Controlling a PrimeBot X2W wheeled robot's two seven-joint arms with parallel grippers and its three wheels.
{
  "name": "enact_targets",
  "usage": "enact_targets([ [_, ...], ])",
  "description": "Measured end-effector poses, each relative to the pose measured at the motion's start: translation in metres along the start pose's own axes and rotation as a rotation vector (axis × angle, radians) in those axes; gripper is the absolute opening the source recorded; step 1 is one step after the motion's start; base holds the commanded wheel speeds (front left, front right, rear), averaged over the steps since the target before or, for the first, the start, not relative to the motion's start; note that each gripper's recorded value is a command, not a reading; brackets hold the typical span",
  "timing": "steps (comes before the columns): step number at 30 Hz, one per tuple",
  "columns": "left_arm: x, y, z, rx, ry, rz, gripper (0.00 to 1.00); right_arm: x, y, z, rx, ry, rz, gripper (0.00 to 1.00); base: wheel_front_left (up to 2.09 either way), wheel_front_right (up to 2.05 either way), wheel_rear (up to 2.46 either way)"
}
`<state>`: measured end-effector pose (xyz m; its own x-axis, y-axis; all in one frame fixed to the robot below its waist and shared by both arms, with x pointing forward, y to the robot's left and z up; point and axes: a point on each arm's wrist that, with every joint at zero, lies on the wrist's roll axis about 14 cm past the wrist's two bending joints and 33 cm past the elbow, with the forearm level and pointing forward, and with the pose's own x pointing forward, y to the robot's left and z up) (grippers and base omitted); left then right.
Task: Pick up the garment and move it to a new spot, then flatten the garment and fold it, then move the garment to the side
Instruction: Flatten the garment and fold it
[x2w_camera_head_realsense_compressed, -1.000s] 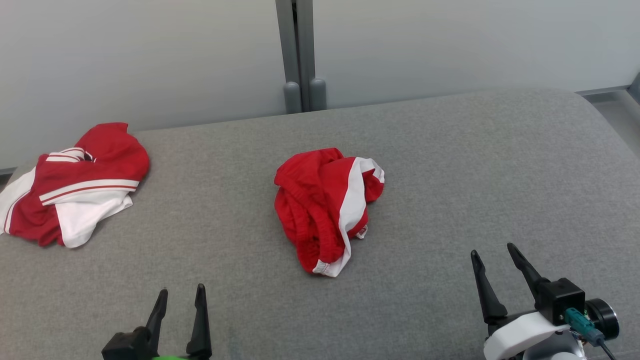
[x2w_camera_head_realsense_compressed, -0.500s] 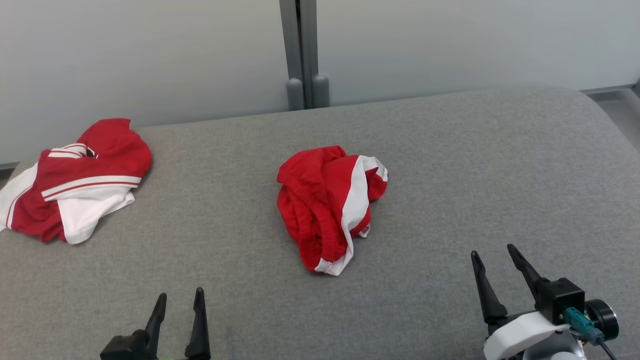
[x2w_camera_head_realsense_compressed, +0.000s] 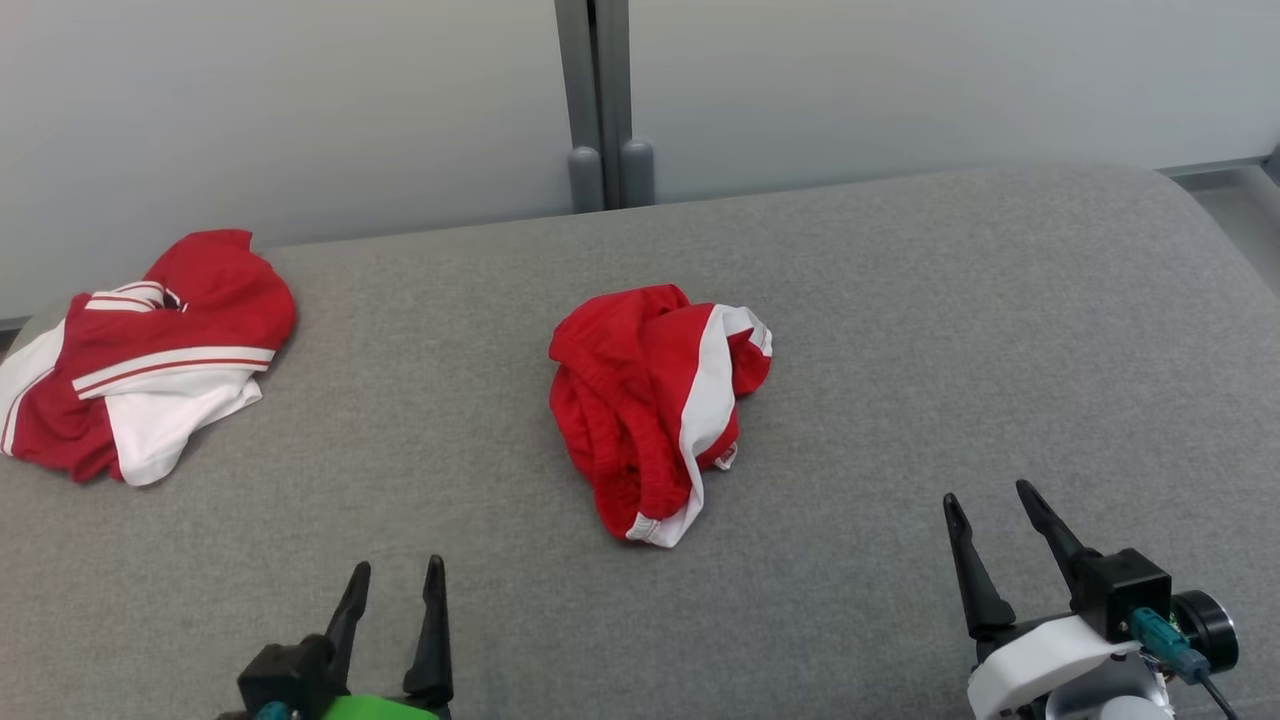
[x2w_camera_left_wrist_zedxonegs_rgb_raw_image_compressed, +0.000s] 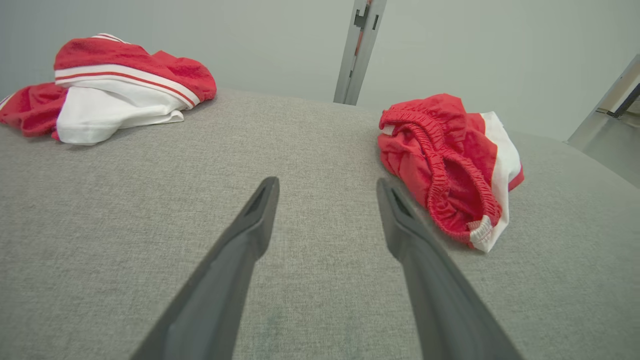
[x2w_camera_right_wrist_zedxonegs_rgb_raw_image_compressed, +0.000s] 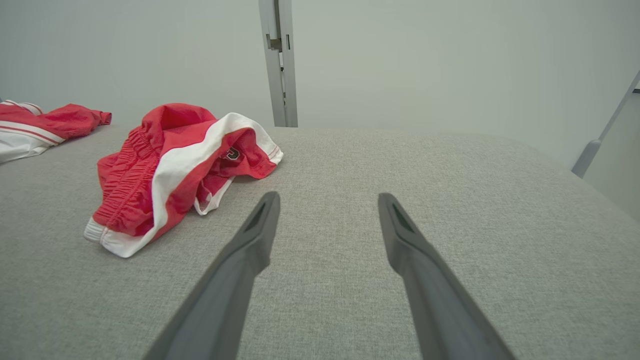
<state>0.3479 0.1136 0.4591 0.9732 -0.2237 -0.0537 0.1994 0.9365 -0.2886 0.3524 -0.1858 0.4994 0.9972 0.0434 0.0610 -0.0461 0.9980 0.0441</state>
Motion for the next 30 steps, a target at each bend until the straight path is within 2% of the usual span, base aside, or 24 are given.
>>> enact_targets([
  [14, 0.04, -0.106, -0.05, 0.057, 0.179, -0.369, 1.0, 0.005, -0.009, -0.006, -0.012, 0.023, -0.026, 1.0, 0.0, 0.0, 0.0],
  [25, 0.063, -0.119, -0.094, 0.075, 0.333, -0.444, 1.0, 0.007, -0.029, -0.018, -0.019, 0.064, -0.083, 1.0, 0.0, 0.0, 0.0],
  [26, 0.064, -0.12, -0.097, 0.072, 0.343, -0.447, 0.96, 0.007, -0.031, -0.019, -0.02, 0.068, -0.089, 1.0, 0.0, 0.0, 0.0],
  [27, 0.064, -0.12, -0.099, 0.07, 0.35, -0.451, 0.62, 0.007, -0.032, -0.02, -0.021, 0.071, -0.093, 1.0, 0.0, 0.0, 0.0],
  [29, 0.067, -0.122, -0.102, 0.064, 0.359, -0.458, 0.3, 0.007, -0.035, -0.022, -0.023, 0.077, -0.103, 1.0, 0.0, 0.0, 0.0],
  [30, 0.068, -0.123, -0.102, 0.059, 0.36, -0.459, 0.2, 0.007, -0.036, -0.023, -0.023, 0.08, -0.106, 1.0, 0.0, 0.0, 0.0],
])
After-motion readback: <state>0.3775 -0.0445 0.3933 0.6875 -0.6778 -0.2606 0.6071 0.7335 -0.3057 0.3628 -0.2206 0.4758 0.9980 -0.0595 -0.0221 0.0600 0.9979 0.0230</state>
